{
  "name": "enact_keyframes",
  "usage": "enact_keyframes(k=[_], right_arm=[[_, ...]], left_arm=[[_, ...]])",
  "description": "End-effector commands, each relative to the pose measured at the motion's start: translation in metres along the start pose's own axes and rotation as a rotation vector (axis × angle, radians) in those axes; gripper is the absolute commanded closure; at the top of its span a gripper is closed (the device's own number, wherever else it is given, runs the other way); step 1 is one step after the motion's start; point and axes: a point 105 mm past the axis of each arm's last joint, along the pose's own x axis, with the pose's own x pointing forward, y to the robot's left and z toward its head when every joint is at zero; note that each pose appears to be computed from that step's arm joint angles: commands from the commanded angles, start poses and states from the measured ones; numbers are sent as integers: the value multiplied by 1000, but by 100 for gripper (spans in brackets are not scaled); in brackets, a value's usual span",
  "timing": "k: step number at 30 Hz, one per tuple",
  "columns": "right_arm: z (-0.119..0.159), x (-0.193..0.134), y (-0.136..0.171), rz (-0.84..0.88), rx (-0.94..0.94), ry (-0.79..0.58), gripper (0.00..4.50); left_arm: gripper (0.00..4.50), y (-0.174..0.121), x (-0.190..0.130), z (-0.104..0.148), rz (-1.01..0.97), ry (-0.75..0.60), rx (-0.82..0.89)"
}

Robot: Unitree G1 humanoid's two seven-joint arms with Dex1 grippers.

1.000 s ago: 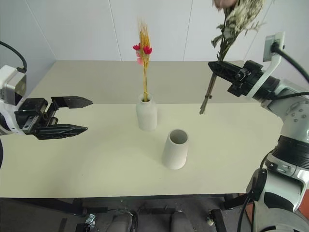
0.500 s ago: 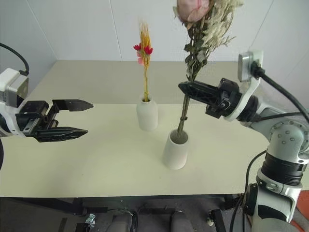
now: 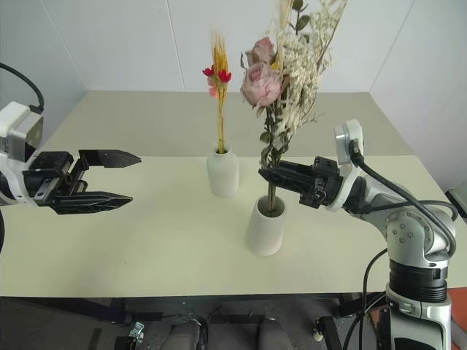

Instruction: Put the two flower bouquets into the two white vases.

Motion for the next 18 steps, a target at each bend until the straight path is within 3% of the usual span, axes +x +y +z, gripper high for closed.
enact_keyframes(k=[1, 6, 18], right_arm=[[6, -6, 18, 77, -84, 13, 158], [-6, -20, 17, 70, -87, 73, 5], [-31, -64, 3, 17, -186, 362, 5]], left_arm=[[0, -1, -2, 9, -1, 13, 44], [0, 1, -1, 9, -4, 15, 49], [0, 2, -1, 7, -2, 20, 53]])
